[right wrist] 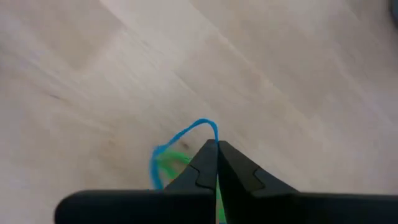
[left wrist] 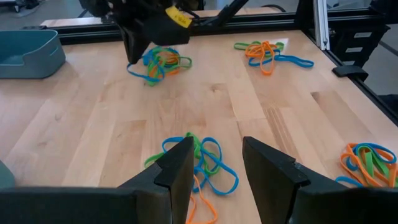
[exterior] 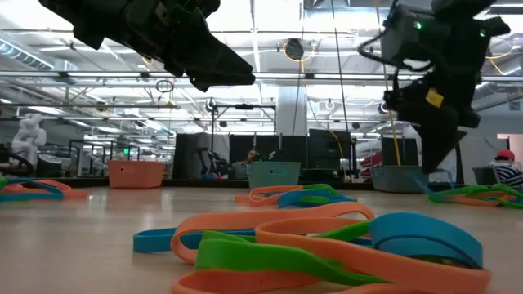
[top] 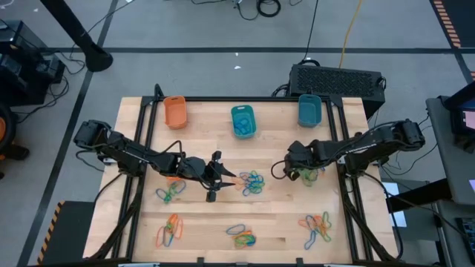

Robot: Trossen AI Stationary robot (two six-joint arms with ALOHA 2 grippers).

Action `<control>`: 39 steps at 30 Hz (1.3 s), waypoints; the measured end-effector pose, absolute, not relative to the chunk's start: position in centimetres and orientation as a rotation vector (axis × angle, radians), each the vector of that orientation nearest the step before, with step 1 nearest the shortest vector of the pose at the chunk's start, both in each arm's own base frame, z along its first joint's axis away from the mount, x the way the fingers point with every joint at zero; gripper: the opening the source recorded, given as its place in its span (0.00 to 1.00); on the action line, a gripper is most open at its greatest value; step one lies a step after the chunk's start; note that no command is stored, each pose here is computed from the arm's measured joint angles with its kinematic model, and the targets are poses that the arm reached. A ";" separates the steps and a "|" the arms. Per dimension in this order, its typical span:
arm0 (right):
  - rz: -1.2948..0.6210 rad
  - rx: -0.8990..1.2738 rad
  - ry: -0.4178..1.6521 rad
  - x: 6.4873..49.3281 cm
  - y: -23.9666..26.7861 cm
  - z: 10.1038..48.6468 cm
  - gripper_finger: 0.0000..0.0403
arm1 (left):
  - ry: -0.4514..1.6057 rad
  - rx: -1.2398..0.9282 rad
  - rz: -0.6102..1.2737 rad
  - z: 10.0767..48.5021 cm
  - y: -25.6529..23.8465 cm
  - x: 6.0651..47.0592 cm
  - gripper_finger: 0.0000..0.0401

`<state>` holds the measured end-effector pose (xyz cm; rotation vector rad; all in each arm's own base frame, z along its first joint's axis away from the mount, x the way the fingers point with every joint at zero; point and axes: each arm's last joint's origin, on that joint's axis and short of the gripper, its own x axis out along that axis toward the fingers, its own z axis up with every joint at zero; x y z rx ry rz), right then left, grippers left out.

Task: Sort rubber bands into baskets
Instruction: Put the blue rubber band into the light blue bin

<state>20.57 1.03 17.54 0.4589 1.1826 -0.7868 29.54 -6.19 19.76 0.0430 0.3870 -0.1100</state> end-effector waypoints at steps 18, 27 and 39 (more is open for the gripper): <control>-0.176 0.327 0.650 26.2 7.9 23.6 0.00 | 0.156 -0.320 -0.128 15.6 -4.8 33.6 0.36; -0.181 0.311 0.614 26.2 8.3 23.8 0.00 | 0.105 -0.592 -0.199 15.6 -3.7 34.7 0.36; -0.181 0.301 0.596 26.7 8.1 23.7 0.00 | 0.132 -0.615 -0.206 15.4 -3.7 35.9 0.36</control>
